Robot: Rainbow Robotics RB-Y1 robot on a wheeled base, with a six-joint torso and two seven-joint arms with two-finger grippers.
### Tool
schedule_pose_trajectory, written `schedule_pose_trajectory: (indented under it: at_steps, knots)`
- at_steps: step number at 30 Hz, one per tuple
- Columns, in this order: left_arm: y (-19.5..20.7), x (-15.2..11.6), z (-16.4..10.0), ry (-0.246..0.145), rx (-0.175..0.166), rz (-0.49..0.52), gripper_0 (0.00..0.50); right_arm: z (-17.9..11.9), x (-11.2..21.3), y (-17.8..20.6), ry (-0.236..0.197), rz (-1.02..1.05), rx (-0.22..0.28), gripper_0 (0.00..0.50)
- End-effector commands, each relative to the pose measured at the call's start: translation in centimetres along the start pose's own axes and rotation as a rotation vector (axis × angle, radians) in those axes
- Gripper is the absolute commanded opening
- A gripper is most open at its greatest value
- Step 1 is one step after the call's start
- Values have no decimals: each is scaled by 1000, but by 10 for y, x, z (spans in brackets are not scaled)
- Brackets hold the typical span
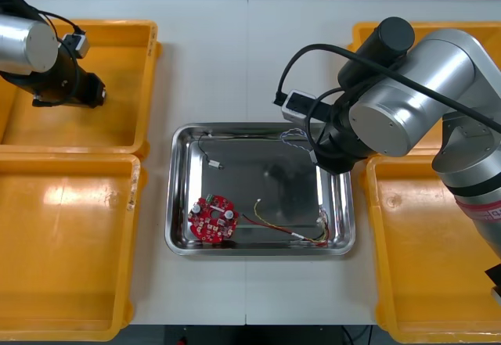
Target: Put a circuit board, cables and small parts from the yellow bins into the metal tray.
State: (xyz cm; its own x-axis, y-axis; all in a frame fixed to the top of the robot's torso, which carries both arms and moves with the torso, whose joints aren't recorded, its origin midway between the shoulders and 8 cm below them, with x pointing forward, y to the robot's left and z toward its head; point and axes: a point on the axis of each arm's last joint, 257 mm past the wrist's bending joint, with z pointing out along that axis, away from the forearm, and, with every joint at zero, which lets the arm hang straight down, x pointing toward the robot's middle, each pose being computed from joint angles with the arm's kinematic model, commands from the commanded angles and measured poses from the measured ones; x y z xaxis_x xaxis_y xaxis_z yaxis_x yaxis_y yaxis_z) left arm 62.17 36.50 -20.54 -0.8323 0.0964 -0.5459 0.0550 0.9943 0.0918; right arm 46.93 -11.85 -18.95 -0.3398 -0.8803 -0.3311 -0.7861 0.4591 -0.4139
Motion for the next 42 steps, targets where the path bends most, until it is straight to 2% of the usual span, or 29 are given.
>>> schedule_pose_trajectory:
  at_steps: [1, 5, 13, 17, 22, 32, 34, 35, 38, 39, 40, 41, 42]
  knots:
    - [-20, -28, -9, -53, 23, 104, 500, 9, -14, 10, -27, -71, 1, 0]
    - [-22, -28, -9, -52, 31, 101, 500, 18, -14, 14, -18, -108, 30, 0]
    - [-31, -32, -16, -56, 62, 91, 500, 31, -16, 24, -56, -131, 37, 0]
    - [-34, -36, -25, -55, 76, 85, 500, 36, -13, 24, -52, -145, 56, 0]
    - [-33, -42, -30, -68, 70, 92, 500, 42, -3, 24, -42, -152, 71, 0]
    - [-33, -53, -37, -89, 66, 90, 500, 46, -3, 25, -57, -150, 78, 0]
    - [-36, -53, -36, -93, 71, 88, 500, 46, -3, 25, -59, -152, 78, 90]
    - [-36, -54, -36, -94, 68, 90, 500, 47, -3, 26, -58, -153, 78, 118]
    - [-40, -56, -34, -103, 74, 83, 500, 47, -4, 25, -59, -153, 81, 263]
    - [-42, -56, -33, -103, 75, 86, 500, 47, -3, 26, -58, -156, 82, 340]
    - [-43, -57, -33, -106, 78, 83, 500, 47, -4, 25, -59, -156, 83, 387]
    - [-45, -56, -32, -103, 79, 83, 500, 47, -4, 25, -59, -155, 85, 485]
    - [-49, -57, -32, -108, 84, 83, 500, 47, -3, 24, -57, -157, 87, 500]
